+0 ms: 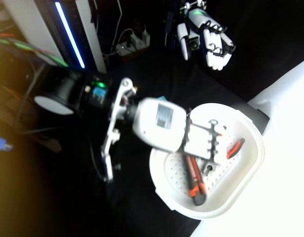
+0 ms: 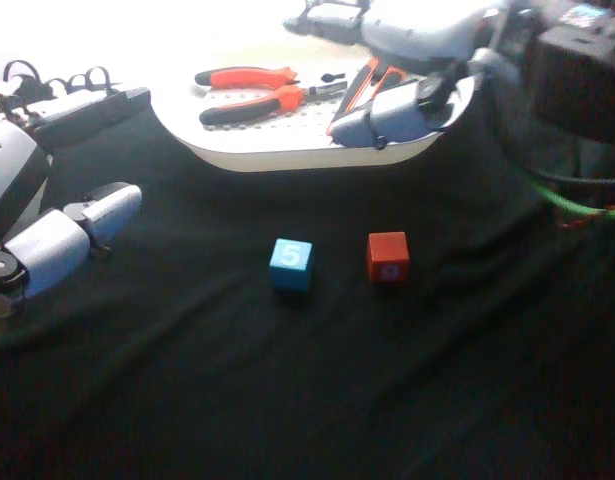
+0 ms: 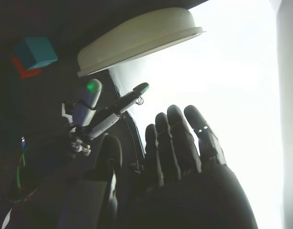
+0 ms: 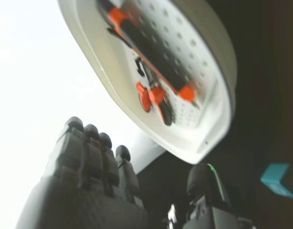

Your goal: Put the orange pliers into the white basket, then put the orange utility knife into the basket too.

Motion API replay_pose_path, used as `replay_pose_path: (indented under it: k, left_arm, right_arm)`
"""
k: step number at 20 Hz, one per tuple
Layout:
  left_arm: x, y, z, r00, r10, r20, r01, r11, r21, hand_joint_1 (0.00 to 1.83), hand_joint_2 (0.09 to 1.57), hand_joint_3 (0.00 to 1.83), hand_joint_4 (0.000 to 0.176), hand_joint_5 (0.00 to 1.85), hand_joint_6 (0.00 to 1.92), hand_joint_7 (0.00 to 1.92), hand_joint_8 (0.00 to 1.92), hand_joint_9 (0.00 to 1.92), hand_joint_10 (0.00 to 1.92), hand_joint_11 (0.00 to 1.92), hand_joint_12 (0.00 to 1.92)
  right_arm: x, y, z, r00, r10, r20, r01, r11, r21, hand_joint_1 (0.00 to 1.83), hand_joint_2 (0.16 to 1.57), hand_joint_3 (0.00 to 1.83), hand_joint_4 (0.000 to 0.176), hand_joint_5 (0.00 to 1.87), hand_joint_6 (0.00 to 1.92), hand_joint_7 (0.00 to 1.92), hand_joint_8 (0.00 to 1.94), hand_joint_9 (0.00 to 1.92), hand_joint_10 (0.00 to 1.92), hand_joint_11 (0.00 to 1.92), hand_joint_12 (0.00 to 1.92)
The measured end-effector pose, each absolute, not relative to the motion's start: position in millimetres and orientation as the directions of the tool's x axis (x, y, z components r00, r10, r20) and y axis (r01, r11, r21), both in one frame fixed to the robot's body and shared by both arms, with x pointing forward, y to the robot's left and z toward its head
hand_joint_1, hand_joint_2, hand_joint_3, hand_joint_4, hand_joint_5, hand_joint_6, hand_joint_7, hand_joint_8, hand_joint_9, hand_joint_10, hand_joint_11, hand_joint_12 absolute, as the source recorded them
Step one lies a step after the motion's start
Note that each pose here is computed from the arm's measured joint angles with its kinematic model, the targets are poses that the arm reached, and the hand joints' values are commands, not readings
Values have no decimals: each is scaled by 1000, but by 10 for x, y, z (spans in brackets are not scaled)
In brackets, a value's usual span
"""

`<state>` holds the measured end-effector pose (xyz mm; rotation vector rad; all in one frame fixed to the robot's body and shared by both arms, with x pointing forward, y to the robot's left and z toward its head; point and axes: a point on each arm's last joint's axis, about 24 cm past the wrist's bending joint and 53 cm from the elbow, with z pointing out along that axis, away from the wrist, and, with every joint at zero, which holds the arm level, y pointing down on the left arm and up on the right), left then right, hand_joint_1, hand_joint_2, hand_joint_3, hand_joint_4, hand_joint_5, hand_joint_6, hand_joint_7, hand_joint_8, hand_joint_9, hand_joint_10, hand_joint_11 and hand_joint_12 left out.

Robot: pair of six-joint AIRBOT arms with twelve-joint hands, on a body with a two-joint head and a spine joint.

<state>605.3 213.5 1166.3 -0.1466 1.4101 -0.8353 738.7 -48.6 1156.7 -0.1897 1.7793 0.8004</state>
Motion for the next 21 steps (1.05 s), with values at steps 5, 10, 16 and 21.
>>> replay_pose_path:
  k: [5, 10, 16, 21]
  left_arm:
    - [5991, 2128, 11753, -51, -583, -811, 439, 716, -542, 503, 1360, 2, 26, 190, 1, 196, 0, 150, 0, 0, 499]
    - [5953, 2238, 11837, -14, -565, -825, 433, 740, -514, 4, 1267, 0, 173, 0, 0, 0, 0, 0, 0, 0, 0]
    - [5841, 2326, 11946, 27, -556, -831, 439, 753, -490, 0, 1102, 0, 176, 0, 0, 0, 0, 0, 0, 0, 0]
    - [5743, 2485, 12040, 73, -544, -836, 423, 776, -467, 0, 1038, 0, 164, 0, 0, 0, 0, 0, 0, 0, 0]
  right_arm:
    - [6938, -839, 12200, -214, 338, -916, -572, 717, 399, 148, 1120, 0, 58, 0, 0, 0, 0, 0, 0, 0, 0]
    - [6390, -1256, 11973, -210, 308, -928, -561, 739, 373, 1, 1069, 0, 88, 0, 0, 0, 0, 0, 0, 0, 0]
    - [5999, -1702, 12233, -102, 382, -919, -537, 756, 374, 0, 1018, 0, 171, 0, 0, 0, 0, 0, 0, 0, 0]
    - [5887, -1890, 12498, -1, 459, -888, -532, 752, 389, 0, 1054, 0, 141, 0, 0, 0, 0, 0, 0, 0, 0]
